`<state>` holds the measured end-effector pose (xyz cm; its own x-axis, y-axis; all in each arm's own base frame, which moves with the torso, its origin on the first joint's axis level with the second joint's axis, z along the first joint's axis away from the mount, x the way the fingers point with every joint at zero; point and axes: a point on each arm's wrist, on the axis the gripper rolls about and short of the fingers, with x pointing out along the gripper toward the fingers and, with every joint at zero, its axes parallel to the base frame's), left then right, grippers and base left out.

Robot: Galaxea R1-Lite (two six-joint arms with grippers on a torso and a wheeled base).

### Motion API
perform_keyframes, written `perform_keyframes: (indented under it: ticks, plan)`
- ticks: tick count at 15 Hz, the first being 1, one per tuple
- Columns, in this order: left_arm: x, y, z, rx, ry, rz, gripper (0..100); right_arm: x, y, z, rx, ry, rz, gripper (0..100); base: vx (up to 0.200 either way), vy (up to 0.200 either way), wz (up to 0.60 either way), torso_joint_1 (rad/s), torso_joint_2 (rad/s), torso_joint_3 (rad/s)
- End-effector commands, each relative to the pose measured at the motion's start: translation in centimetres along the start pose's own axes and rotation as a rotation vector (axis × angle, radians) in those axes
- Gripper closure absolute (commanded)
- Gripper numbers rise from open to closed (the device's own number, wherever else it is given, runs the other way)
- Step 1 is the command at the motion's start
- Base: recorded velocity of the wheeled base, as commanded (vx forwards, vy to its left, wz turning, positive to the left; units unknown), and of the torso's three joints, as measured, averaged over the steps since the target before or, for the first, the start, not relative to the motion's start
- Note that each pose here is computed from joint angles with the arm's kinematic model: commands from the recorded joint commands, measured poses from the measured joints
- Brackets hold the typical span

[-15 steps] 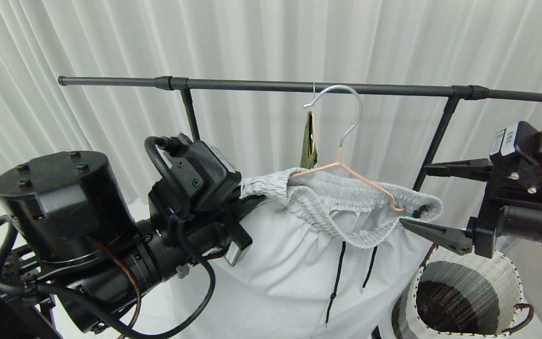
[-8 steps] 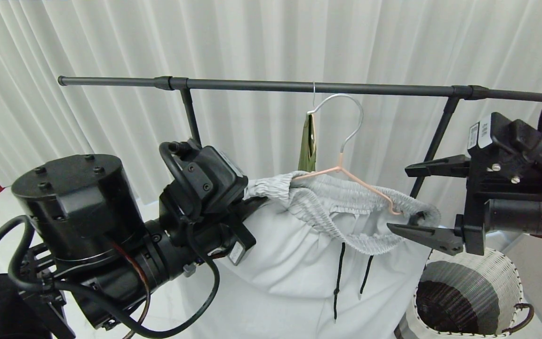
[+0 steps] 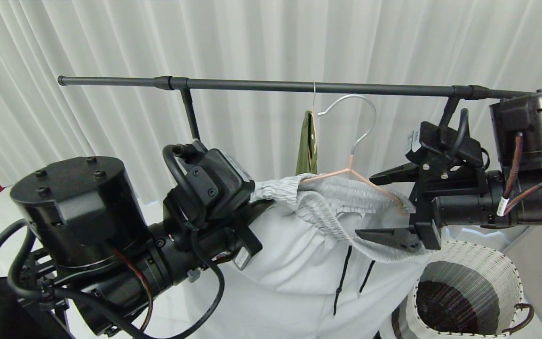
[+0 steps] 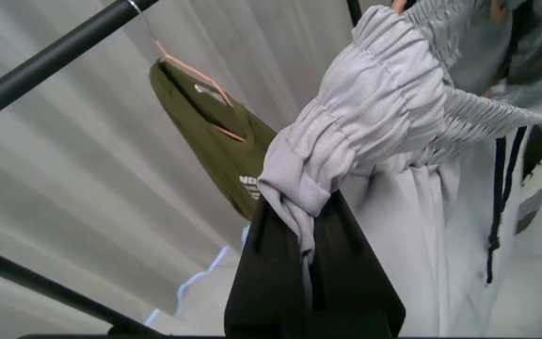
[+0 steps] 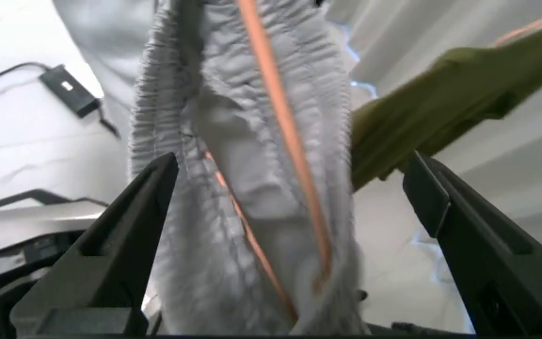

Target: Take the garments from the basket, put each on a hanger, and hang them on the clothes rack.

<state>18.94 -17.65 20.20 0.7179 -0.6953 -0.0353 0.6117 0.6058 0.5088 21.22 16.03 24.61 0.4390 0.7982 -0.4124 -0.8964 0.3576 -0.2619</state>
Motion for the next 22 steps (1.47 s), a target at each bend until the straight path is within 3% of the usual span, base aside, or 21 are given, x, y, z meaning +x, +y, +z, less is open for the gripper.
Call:
perform_keyframes:
  ticks: [1,6,7,16,17,22]
  plan:
    - [0.0,-0.1,0.1,0.011,-0.003,-0.002,100,1.0,0.2,-0.3,0.005,0.015,0.032,0,0.0,0.0,0.0,0.0,0.0,0.0]
    - [0.0,0.0,0.2,0.013,-0.009,-0.001,100,1.3,0.6,-0.3,0.002,0.009,0.063,0,0.0,0.0,0.0,0.0,0.0,0.0]
    - [-0.1,0.0,0.2,0.013,-0.011,0.0,100,1.3,0.6,-0.3,0.002,0.01,0.064,100,0.0,0.0,0.0,0.0,0.0,0.0]
    - [0.1,0.0,0.2,0.015,-0.016,0.003,100,1.6,0.2,-0.1,-0.011,-0.016,0.035,100,0.0,0.0,0.0,0.0,0.0,0.0]
    - [0.1,0.0,0.2,0.013,-0.015,0.003,0,1.6,0.2,-0.1,-0.013,-0.02,0.033,100,0.0,0.0,0.0,0.0,0.0,0.0]
    - [-0.5,-0.2,-0.4,0.013,0.003,0.003,0,-0.3,0.3,1.0,-0.124,-0.083,-0.003,100,0.0,0.0,0.0,0.0,0.0,0.0]
